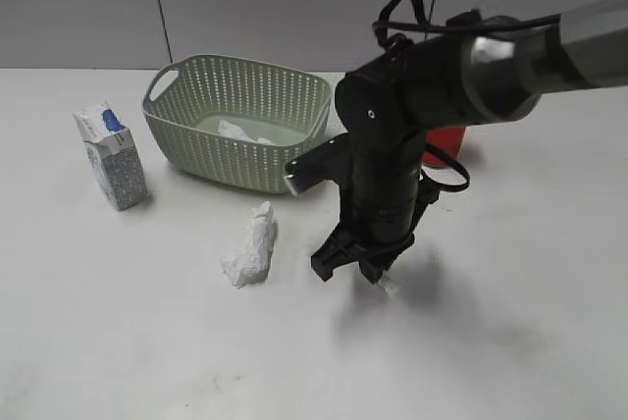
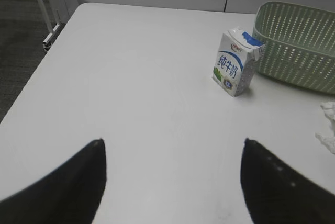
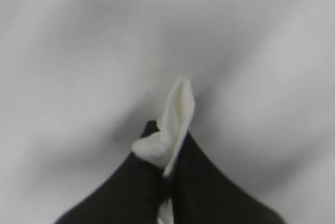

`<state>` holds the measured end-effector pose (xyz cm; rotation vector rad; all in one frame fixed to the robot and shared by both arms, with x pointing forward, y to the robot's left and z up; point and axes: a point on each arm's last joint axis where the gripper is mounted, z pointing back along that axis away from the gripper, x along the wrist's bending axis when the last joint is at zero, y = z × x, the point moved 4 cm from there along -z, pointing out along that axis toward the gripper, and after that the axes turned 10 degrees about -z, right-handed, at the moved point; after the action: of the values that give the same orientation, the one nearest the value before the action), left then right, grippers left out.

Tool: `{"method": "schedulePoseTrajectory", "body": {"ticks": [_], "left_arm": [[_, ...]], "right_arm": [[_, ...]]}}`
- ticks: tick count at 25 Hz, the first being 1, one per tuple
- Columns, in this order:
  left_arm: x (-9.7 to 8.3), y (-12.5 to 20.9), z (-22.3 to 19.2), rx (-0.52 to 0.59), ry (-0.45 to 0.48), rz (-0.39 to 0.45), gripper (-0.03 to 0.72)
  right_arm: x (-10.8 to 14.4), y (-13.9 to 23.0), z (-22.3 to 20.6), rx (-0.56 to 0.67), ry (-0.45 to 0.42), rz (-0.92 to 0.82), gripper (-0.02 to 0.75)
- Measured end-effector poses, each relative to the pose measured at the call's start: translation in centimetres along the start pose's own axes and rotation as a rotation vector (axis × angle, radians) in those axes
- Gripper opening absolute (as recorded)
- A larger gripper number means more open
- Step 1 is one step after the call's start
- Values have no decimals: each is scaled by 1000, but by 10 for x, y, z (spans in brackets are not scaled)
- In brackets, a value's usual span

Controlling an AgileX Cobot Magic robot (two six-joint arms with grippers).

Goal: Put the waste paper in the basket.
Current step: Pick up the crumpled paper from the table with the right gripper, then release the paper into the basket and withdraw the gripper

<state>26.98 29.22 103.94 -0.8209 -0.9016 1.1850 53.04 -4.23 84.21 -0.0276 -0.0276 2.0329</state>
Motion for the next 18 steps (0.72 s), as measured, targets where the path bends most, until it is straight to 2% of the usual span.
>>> {"method": "schedulePoseTrajectory", "body": {"ticks": [3,6,10,12,18], "left_arm": [[0,0,0,0,0,0,591],[0,0,0,0,0,0,591],[0,0,0,0,0,0,591],[0,0,0,0,0,0,591],[0,0,0,0,0,0,591]], "right_arm": [[0,-3,20,-40,-11,4,2],[3,-16,61,-174,-45,11,0],[10,-46,121,-462,-110,26,-1],[15,-66,147,-649,-153,32,-1],[29,-110,191,-1139,-284,43,-1]]}}
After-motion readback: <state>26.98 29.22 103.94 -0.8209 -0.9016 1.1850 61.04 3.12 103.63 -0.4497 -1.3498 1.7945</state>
